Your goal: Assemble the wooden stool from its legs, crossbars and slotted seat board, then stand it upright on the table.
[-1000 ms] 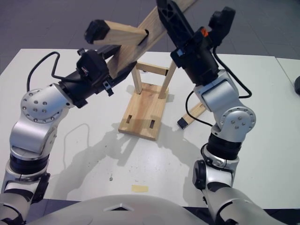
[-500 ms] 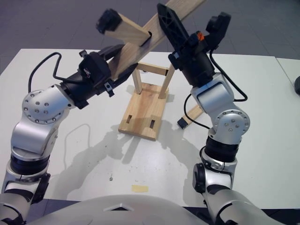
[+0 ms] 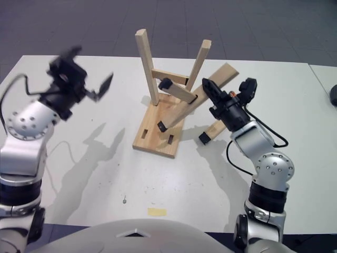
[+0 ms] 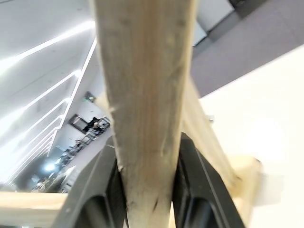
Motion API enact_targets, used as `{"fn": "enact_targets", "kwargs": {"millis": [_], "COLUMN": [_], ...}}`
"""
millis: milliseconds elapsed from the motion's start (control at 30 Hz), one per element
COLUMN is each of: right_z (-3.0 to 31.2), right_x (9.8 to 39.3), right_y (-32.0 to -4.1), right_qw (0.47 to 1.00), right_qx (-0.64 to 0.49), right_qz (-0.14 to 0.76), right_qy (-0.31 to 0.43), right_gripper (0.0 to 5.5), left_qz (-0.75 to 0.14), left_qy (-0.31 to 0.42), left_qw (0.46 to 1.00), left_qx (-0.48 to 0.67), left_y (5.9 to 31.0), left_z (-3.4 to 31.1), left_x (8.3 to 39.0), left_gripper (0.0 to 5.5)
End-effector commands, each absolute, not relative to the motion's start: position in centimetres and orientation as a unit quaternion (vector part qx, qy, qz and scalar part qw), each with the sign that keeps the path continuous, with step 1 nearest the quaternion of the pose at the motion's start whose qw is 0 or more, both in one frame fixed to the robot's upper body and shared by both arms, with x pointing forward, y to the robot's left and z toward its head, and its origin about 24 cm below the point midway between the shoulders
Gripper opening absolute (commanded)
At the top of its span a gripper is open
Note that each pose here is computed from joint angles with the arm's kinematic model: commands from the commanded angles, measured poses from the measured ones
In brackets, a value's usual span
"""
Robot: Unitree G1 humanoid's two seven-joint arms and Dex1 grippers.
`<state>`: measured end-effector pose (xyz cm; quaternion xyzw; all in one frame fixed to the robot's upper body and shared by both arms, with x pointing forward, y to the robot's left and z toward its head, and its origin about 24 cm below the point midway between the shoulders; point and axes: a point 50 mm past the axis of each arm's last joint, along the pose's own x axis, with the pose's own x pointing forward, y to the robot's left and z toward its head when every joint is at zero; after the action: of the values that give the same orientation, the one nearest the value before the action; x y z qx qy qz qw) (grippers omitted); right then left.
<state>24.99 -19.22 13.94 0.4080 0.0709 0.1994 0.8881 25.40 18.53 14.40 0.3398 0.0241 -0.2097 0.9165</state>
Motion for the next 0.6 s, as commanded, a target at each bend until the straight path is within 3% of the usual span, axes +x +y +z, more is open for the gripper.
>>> {"fn": "enact_targets", "kwargs": {"millis": [33, 300, 600], "right_z": [13.4, 11.2, 10.4], "right_x": [23.7, 21.6, 22.6], "right_y": [-20.5, -22.2, -21.9], "right_qw": [0.884, 0.898, 0.948], "right_qx": [0.433, 0.408, 0.287], "right_qz": [0.163, 0.120, 0.055], "right_qy": [0.070, 0.112, 0.124], "right_gripper": [1.01, 1.01, 1.02], "left_qz": [-0.240, -0.266, -0.277], "left_qy": [0.076, 0.105, 0.128], "left_qw": [0.895, 0.894, 0.885], "left_qx": [0.367, 0.344, 0.351], "left_y": [18.1, 16.1, 15.6], "left_z": [10.9, 8.0, 5.8], "left_x": [24.4, 23.9, 23.5], "left_gripper": [5.39, 5.40, 5.40]}}
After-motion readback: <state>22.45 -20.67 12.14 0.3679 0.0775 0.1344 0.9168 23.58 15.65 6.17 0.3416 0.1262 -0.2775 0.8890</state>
